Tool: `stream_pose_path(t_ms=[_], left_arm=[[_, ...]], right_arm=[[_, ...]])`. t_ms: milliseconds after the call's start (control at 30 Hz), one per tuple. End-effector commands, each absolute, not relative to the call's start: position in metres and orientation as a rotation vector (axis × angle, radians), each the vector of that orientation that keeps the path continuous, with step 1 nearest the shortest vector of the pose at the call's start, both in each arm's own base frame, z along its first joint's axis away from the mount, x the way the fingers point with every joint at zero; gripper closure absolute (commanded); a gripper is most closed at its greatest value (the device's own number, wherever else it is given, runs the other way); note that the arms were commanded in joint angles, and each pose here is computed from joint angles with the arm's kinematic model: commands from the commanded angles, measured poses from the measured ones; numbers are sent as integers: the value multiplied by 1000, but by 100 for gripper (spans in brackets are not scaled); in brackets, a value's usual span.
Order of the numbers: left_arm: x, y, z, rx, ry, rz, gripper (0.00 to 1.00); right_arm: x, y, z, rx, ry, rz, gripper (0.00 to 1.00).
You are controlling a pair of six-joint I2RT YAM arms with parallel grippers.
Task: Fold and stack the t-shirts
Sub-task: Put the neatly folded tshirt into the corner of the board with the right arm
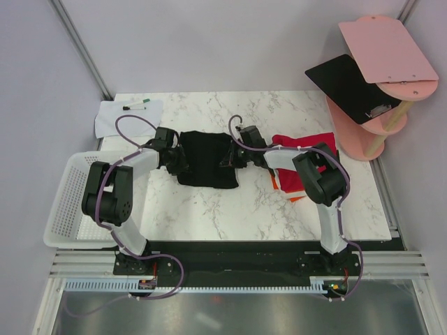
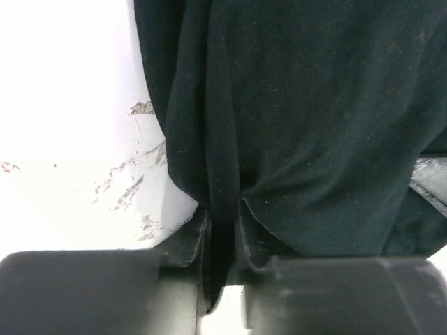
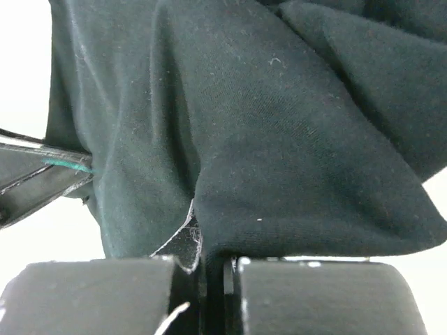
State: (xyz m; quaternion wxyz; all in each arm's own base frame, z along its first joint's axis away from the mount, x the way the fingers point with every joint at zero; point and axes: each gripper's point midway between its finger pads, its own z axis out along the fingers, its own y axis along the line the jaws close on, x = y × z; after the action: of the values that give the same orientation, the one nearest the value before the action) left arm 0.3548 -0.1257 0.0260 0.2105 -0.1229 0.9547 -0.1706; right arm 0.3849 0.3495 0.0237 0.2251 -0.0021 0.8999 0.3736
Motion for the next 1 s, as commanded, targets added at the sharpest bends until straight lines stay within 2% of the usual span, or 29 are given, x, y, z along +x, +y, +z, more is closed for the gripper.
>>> stream_pose_path(t_ms=[0,33,67,100,300,400,633,767,967], left_arm=[[346,-120,43,-345,2650,-445,47],[346,-116,49,-365,2635,-421,36],[346,-113,66,-368,2593,-408,12],[344,-106,75,-380,2576,-362,1],[340,-91,142,-360,2413,-325,0],[336,-83,152,-364,2387,-280,0],[330,-84,137,-366,2439,-275,0],[329,-86,130,-367,2461,-285,0],[329,-87,129,-364,2469,-292,0]], right_arm=[[373,333,22,-83,2577,827,100],[377,330,29,-129,2559,783,100],[373,322,29,-138,2592,733,100],[378,317,39,-154,2571,687,100],[386,303,78,-294,2546,542,100],[390,295,100,-339,2531,476,100],[383,273,137,-400,2519,357,100],[376,240,152,-376,2514,203,100],[365,190,170,-268,2523,122,100]])
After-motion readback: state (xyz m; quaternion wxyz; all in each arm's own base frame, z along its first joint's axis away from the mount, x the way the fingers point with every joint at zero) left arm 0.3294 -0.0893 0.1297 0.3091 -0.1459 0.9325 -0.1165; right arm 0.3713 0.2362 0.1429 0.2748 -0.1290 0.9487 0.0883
